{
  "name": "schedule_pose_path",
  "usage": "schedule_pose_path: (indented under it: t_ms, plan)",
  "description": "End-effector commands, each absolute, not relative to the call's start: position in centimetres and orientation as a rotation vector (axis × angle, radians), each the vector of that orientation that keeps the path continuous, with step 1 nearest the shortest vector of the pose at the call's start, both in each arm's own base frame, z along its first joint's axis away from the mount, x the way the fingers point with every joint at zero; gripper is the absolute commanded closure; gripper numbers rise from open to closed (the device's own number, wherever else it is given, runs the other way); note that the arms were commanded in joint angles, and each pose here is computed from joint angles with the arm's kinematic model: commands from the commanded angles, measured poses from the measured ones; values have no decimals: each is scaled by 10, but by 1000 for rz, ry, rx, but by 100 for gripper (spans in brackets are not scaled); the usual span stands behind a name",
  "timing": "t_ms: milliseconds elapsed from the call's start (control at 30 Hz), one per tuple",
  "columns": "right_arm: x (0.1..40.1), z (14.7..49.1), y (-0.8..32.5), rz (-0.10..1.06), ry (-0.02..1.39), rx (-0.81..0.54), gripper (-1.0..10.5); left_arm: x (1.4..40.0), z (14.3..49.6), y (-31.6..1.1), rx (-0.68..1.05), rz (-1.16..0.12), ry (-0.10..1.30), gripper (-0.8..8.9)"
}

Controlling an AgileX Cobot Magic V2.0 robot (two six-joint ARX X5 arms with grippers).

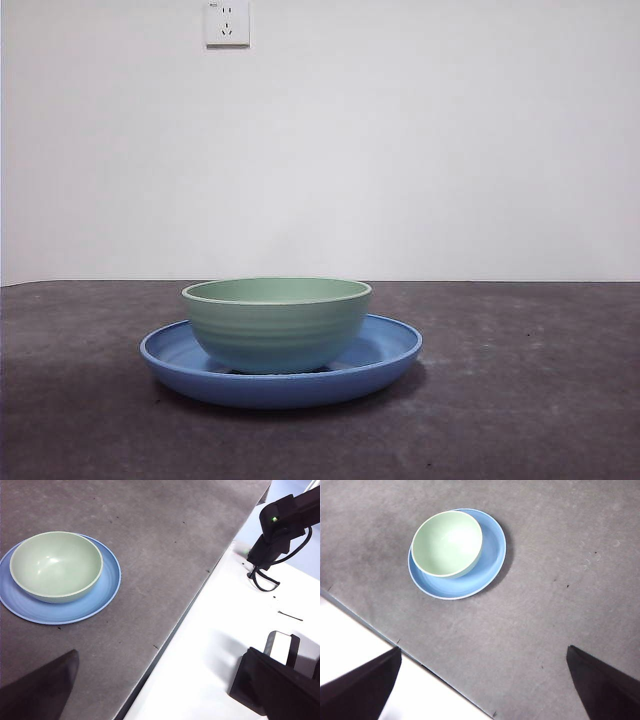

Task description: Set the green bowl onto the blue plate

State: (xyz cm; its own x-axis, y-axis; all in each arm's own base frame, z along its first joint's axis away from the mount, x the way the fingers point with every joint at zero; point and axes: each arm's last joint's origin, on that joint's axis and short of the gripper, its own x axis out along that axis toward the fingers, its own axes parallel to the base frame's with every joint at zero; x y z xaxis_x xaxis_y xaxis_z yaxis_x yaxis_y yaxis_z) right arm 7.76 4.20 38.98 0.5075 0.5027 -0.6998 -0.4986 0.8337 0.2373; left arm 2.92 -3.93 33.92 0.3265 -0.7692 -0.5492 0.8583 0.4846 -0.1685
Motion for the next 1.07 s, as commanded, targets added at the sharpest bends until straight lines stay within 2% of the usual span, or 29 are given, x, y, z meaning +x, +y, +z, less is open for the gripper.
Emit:
schedule_pose_path:
  t_ms: [33,400,733,800,833,867,900,933,967,1000,1067]
  plan:
    - [64,388,37,624,805,-15,393,29,342,-40,161,-1087,610,160]
    - [17,351,19,725,723,20,393,29,342,-40,160,-1086,612,160]
    - [11,346,16,742,663,25,395,29,342,-40,160,-1086,613,162]
    - [12,346,16,742,657,25,470,29,342,-40,160,-1086,612,176]
    - [12,346,16,743,657,25,582,29,342,-40,160,-1086,612,234]
    - [12,346,16,743,658,25,689,29,342,-40,160,-1086,612,337]
    - [12,346,16,743,658,25,886,29,342,-40,160,-1086,614,525]
    - [12,346,16,743,657,25,949,29,342,-40,160,-1086,614,743]
    - [12,346,17,743,655,24,926,29,342,-40,161,-1086,611,811]
    - [12,346,17,743,653,25,928,29,343,-40,162,-1087,605,778]
    - [12,346,17,743,652,25,928,29,343,-40,158,-1085,606,789]
